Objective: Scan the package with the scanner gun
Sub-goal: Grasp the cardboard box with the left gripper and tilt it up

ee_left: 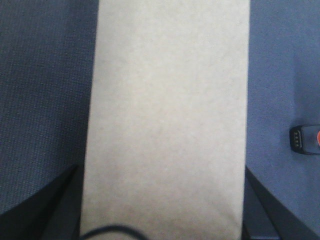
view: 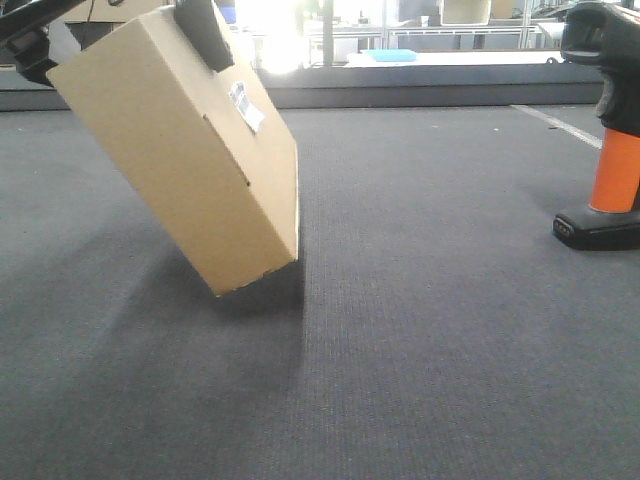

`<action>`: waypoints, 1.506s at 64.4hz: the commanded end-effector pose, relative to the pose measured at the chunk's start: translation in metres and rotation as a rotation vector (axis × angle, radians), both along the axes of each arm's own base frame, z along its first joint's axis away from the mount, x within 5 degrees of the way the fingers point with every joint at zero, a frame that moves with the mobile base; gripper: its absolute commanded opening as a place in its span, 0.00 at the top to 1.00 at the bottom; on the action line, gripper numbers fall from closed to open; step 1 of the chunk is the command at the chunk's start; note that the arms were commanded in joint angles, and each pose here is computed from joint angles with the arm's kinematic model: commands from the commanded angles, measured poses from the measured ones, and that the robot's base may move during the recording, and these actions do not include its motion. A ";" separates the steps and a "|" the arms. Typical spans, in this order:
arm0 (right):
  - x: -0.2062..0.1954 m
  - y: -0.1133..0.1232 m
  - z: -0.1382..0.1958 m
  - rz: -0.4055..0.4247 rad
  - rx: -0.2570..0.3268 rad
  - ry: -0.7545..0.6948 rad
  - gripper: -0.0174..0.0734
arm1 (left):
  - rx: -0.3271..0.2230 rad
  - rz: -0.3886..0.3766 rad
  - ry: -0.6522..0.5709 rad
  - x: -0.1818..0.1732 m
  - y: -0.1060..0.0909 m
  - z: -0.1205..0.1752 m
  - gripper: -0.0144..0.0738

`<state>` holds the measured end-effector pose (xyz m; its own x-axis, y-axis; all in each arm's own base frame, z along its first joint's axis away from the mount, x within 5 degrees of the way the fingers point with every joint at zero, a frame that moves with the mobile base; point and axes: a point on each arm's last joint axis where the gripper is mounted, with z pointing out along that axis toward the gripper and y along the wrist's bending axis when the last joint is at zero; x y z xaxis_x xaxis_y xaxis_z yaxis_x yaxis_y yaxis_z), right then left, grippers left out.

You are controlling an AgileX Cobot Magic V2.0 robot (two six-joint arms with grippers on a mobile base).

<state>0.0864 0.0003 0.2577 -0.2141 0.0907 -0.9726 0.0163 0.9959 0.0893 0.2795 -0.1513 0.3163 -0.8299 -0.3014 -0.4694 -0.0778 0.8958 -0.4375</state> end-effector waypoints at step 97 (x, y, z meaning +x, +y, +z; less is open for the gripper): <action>0.108 -0.002 -0.072 -0.035 0.114 -0.177 0.77 | 0.040 -0.120 0.001 -0.008 -0.003 0.003 0.96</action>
<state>0.1942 -0.0024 0.1829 -0.0764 0.2034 -0.9761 0.0362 0.9789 0.2011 0.2744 -0.1525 0.3134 -0.8680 -0.1966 -0.4560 -0.0017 0.9195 -0.3931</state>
